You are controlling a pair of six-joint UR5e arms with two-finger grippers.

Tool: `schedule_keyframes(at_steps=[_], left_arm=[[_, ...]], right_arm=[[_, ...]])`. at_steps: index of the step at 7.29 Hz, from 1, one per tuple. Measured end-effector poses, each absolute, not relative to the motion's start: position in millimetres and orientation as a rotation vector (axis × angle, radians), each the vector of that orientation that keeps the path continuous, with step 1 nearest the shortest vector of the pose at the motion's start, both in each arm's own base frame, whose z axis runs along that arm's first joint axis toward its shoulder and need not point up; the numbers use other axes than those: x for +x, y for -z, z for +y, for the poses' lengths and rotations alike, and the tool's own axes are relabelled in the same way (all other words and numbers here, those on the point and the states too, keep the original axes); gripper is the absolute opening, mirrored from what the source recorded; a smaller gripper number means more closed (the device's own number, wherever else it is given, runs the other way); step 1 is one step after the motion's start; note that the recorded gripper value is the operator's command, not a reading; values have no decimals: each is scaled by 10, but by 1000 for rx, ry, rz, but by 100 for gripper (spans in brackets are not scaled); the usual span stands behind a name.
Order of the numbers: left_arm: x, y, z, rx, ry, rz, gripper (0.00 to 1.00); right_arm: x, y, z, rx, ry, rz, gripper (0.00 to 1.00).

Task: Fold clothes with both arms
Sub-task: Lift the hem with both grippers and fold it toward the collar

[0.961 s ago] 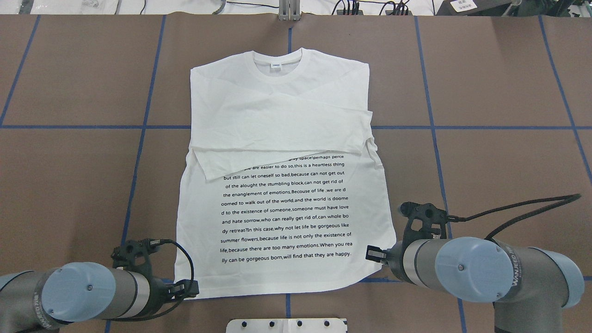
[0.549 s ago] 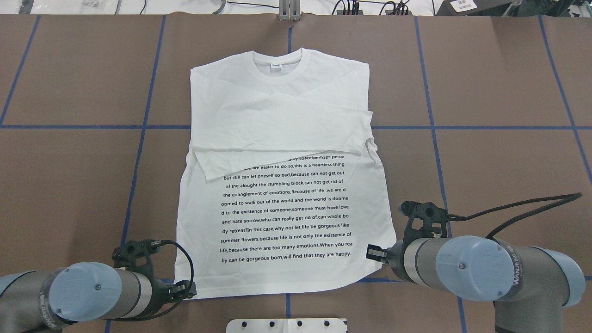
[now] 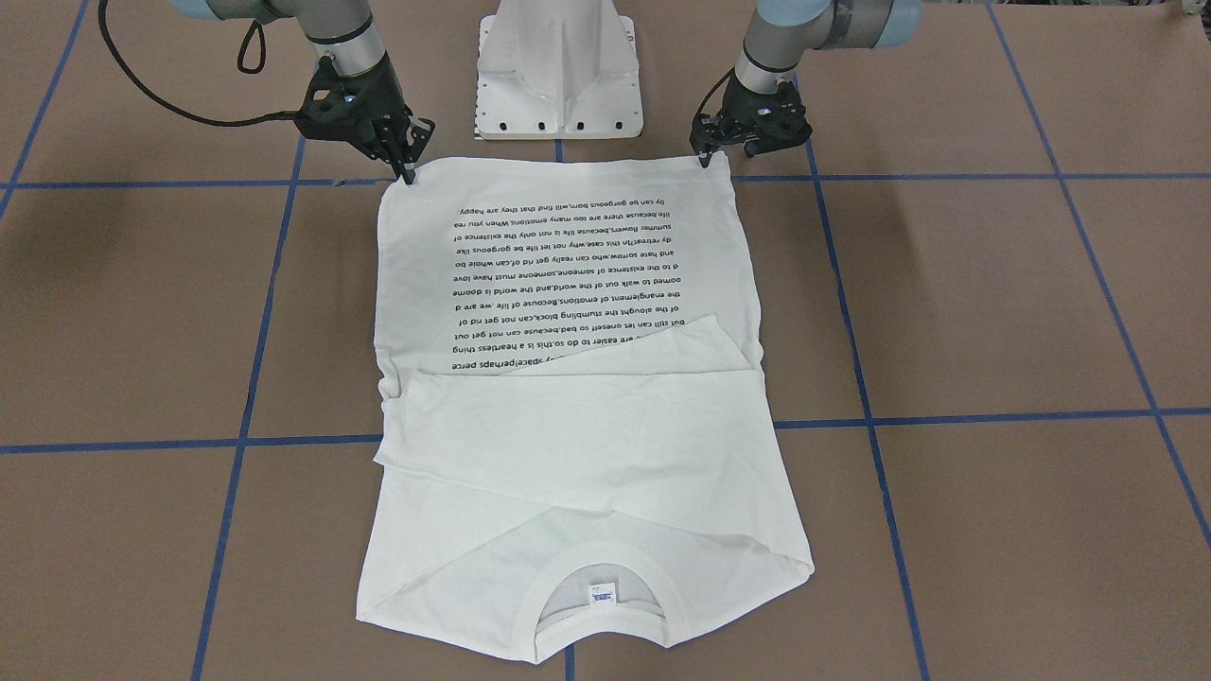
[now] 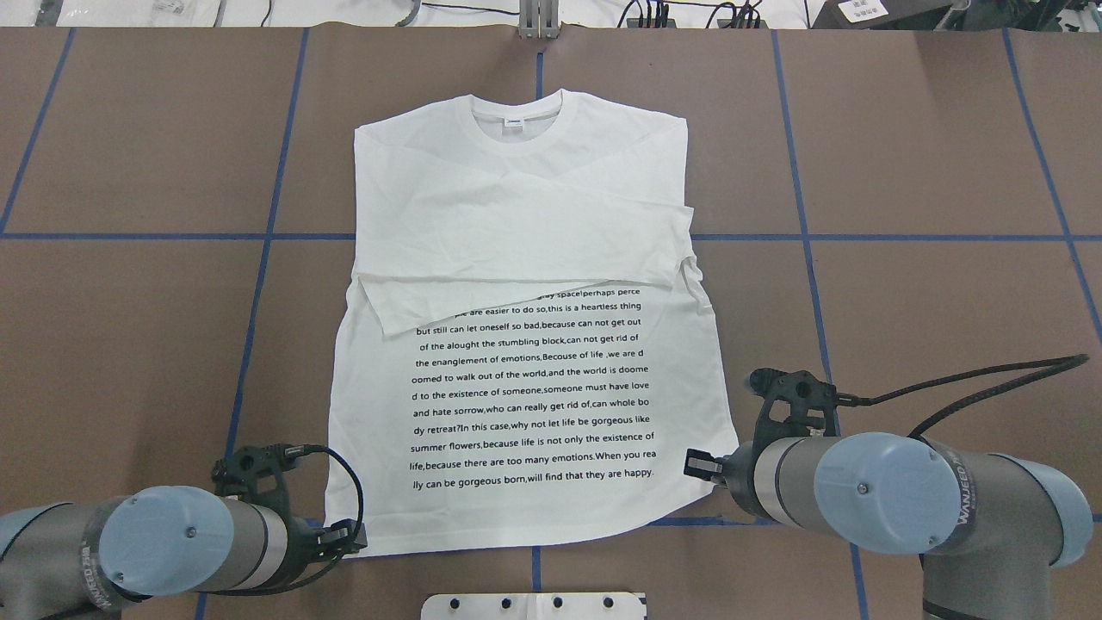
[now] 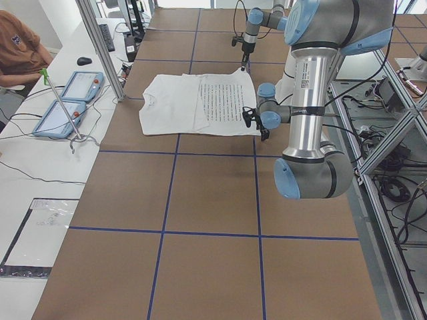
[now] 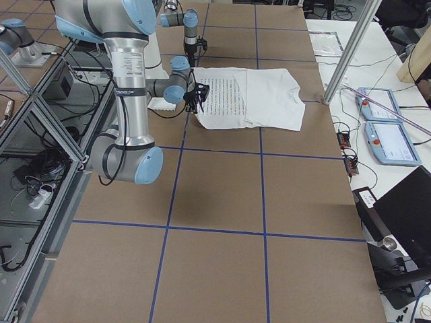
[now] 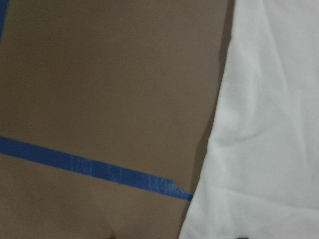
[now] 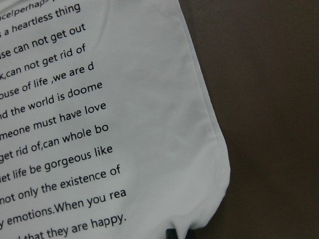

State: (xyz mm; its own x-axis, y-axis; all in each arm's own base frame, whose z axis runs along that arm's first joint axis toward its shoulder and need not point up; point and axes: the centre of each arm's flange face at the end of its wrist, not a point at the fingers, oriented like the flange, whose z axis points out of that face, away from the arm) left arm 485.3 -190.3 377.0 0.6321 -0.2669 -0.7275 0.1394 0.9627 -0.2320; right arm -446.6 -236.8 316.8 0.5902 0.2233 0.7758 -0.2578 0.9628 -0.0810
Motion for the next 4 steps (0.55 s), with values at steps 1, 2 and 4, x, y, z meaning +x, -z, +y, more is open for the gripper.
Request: schedule_keyframes(at_steps=[1,2,4], left_arm=[[4875,-3741,-1908,-159,233,857,77],[4894,-3732,-1913,-159,234,853,71],[4912,-3719,-1926,-158,236,851,39]], right_arm=[[-4457,-3167,-2377,42,-282,-897,0],[-4451,-3161,-2379,43,-283,-898,0],[-4437,-3150,-2386,44,-284,-899,0]])
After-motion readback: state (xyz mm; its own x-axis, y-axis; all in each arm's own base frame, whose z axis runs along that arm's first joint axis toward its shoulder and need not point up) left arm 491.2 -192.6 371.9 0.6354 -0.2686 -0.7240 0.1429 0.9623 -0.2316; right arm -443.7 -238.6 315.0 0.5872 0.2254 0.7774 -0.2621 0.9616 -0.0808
